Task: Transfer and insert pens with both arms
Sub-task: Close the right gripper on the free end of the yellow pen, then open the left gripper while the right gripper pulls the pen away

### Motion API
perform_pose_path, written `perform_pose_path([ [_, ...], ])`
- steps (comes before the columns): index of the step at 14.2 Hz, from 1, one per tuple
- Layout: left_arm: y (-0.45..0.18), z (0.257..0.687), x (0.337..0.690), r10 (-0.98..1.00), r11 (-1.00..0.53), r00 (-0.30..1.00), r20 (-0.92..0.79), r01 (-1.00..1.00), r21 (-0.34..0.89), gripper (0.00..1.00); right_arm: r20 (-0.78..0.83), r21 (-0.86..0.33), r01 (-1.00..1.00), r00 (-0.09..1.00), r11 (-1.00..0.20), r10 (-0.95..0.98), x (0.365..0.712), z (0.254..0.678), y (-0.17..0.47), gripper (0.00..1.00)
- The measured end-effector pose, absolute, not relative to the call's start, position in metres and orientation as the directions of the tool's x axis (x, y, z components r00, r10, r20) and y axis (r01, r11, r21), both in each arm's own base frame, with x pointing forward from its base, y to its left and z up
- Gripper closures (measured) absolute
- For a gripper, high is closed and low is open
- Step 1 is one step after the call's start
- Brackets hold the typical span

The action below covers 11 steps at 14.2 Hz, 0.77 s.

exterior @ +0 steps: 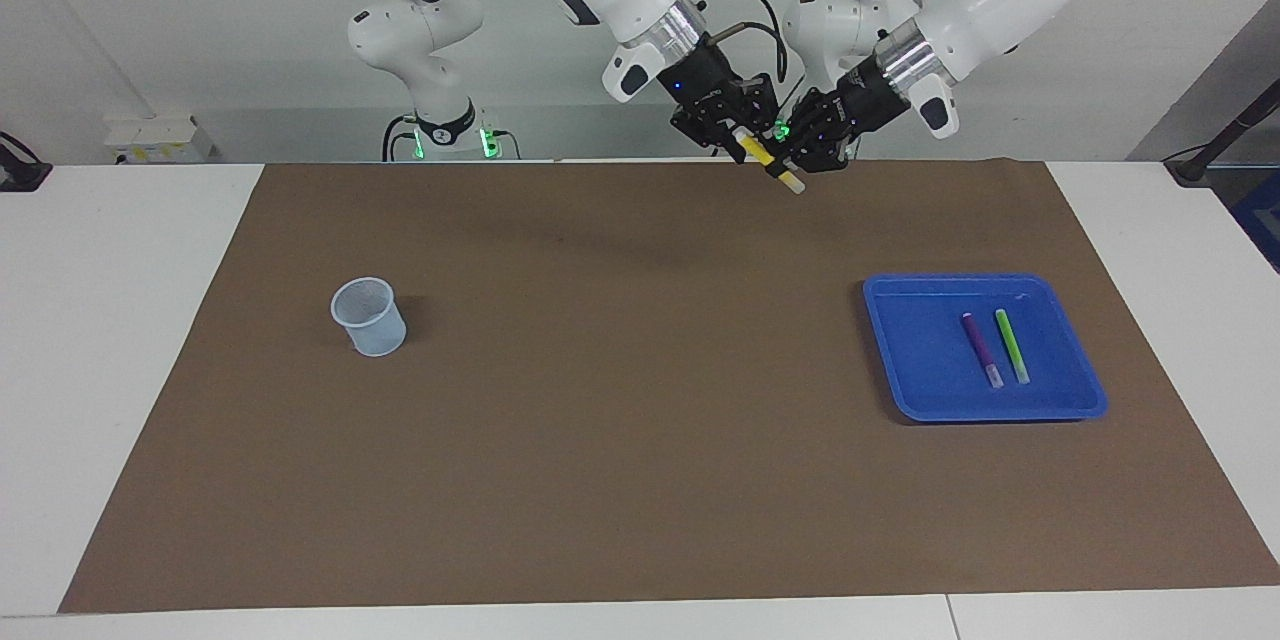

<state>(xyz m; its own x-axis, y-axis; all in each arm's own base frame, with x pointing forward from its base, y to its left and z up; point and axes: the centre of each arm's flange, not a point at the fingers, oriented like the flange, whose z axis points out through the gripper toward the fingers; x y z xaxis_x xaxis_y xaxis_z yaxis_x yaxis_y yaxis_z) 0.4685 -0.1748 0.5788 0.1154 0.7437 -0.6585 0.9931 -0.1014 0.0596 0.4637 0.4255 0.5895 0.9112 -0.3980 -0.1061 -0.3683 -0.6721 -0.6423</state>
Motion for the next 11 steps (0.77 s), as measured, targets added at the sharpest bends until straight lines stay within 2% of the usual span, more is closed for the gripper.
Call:
perform_pose_path([
  [1,-0.1749,0.5787,0.4685,0.744,-0.102,0.115,-0.659,0.993,0.059,0.83,-0.106,-0.642,-0.369,0.911,-0.672,-0.399,0.4641,0.5894,0.4251,0.65],
  [3,-0.1751,0.5784,0.4683,0.744,-0.102,0.115,-0.658,0.993,0.059,0.83,-0.106,-0.643,-0.369,0.911,-0.671,-0.400,0.4644,0.5896,0.4247,0.71],
  [4,-0.1766,0.5773,0.4676,0.743,-0.105,0.115,-0.659,0.993,0.055,0.83,-0.105,-0.645,-0.367,0.911,-0.670,-0.399,0.4641,0.5913,0.4252,0.81],
  [11,-0.1760,0.5780,0.4669,0.742,-0.101,0.112,-0.661,0.993,0.056,0.83,-0.104,-0.646,-0.367,0.911,-0.670,-0.398,0.4639,0.5921,0.4252,0.82],
])
